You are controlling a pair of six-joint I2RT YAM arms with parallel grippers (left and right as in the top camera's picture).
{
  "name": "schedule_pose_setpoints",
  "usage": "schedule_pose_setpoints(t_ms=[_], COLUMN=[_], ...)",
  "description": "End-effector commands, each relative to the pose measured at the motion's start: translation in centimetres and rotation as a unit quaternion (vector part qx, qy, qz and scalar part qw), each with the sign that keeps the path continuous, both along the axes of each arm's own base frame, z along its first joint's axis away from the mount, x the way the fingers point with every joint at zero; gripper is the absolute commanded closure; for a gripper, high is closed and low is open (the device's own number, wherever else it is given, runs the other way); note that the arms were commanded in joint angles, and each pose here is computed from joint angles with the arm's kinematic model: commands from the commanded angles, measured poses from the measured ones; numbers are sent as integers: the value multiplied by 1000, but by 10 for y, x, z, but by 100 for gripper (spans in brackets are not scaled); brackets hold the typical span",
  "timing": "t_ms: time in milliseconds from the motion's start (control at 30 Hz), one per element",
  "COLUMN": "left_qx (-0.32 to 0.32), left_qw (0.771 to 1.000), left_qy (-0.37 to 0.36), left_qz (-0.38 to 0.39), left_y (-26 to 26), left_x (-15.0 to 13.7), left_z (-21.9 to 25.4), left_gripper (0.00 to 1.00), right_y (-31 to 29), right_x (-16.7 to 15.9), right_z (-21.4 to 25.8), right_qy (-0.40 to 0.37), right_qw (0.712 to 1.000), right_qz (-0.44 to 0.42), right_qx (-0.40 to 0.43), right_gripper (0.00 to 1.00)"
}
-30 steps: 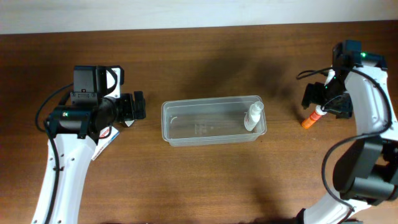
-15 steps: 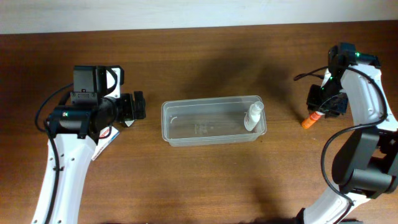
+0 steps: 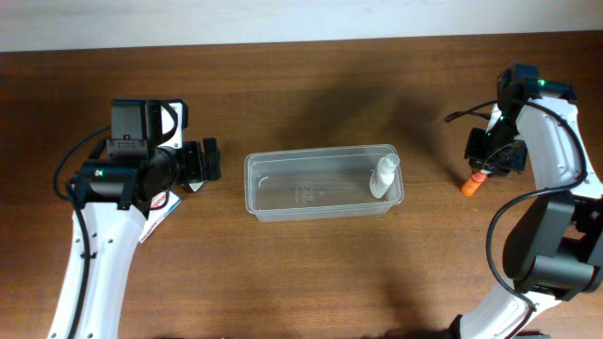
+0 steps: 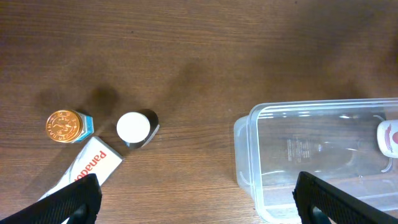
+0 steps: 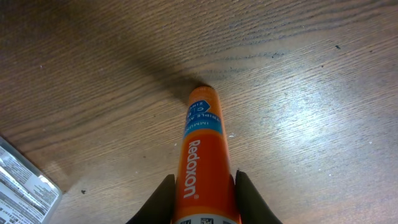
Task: Pack container
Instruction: 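Move the right gripper to the orange Redoxon tube and grasp it, then place the orange tube into the container beside the white bottle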
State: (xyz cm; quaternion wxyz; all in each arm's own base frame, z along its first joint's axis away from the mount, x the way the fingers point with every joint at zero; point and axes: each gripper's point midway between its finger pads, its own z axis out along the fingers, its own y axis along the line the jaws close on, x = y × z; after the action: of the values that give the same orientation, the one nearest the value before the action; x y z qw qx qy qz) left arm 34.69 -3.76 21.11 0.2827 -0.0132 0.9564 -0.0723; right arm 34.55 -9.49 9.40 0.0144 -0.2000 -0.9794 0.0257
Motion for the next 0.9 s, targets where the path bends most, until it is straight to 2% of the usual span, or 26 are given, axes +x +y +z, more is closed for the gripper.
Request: schedule_pose_setpoints(t_ms=[0, 200, 400, 533, 633, 767, 867], left_qx=[-1, -2, -1, -1, -2, -2, -2], left_qw=[1000, 1000, 1000, 1000, 1000, 1000, 1000], left_qy=[-11, -11, -11, -11, -11, -11, -11], left_qz=[-5, -6, -5, -5, -6, -6, -6], left_y=[0, 0, 0, 0, 0, 0, 0], left_x=[4, 4, 4, 4, 4, 4, 4], left_z=[8, 8, 8, 8, 8, 8, 8], left_gripper=[1, 1, 1, 1, 1, 1, 1], right_y=[2, 11, 25, 53, 79, 115, 135], right_x=[-1, 3, 1, -15, -39, -57, -63], right_z=[-2, 17, 72, 122, 158, 182, 182], right_qy=[3, -25, -84, -144, -180, -210, -204], right_qw=[1000, 999, 994, 983, 973, 958, 951], right_qz=[-1, 17, 44, 85, 122, 182, 215], right_qx=[6, 27, 50, 82, 76, 78, 82], right_gripper=[80, 81, 81, 81, 81, 81, 81])
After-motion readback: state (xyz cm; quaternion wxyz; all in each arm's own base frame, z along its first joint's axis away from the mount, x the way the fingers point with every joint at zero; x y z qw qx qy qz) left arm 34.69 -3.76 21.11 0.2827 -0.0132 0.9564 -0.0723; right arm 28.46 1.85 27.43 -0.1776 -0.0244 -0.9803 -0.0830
